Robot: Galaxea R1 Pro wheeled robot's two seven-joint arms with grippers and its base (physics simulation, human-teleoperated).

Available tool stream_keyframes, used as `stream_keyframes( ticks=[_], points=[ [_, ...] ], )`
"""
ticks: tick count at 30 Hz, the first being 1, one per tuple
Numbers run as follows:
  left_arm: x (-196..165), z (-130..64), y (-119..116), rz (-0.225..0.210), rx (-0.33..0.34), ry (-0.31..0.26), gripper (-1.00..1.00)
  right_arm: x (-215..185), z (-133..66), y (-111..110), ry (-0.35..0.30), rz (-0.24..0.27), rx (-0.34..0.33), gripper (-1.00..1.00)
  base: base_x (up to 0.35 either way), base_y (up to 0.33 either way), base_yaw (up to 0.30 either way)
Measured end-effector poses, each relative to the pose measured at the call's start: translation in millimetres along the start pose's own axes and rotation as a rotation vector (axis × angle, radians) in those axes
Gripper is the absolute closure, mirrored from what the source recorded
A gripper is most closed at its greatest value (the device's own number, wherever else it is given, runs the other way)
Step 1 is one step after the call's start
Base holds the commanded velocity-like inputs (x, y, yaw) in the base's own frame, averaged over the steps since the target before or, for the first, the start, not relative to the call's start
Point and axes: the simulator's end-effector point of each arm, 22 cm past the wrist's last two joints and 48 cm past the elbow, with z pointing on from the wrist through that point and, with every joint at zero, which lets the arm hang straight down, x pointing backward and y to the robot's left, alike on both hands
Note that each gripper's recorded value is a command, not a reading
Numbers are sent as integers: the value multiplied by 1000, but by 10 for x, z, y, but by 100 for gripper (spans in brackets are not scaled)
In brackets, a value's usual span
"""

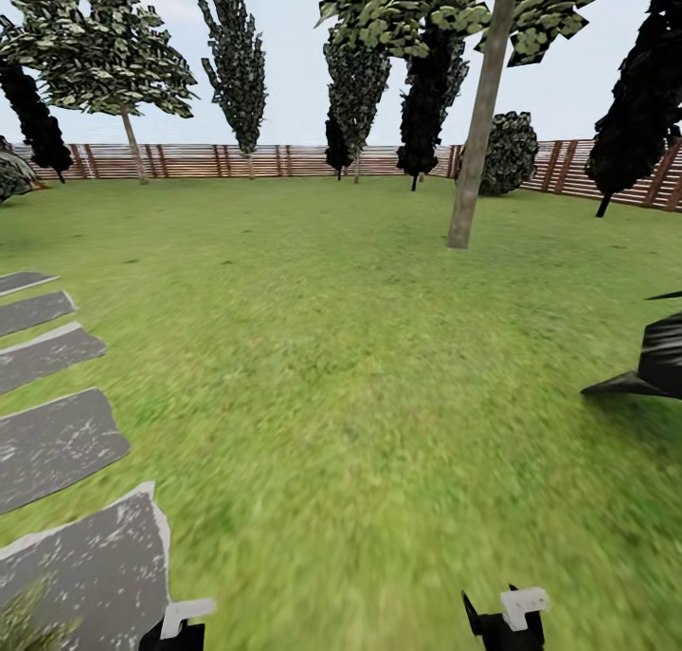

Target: Pick up the pesticide atomizer in the garden and spray insectifuge to fully cover both potted plants in the garden.

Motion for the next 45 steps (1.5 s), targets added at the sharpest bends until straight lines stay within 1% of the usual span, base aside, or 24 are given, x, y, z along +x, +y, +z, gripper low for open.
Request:
stream_keyframes(
  ticks=[13,19,25,36,45],
  points=[
    [0,0,0,0,0,0,100,6,-2,7,2,1,0,-100,340,0,0],
    [0,0,0,0,0,0,100,5,-2,7,1,1,0,-100,340,0,68],
    [1,0,0,1,0,0,100,6,-1,7,2,1,-1,-100,340,0,161],
    [7,-1,-1,1,1,1,100,5,-1,8,1,1,-1,-100,340,0,263],
    [6,-1,-2,0,0,1,100,6,-1,12,2,1,-1,-100,340,0,33]
  ],
)
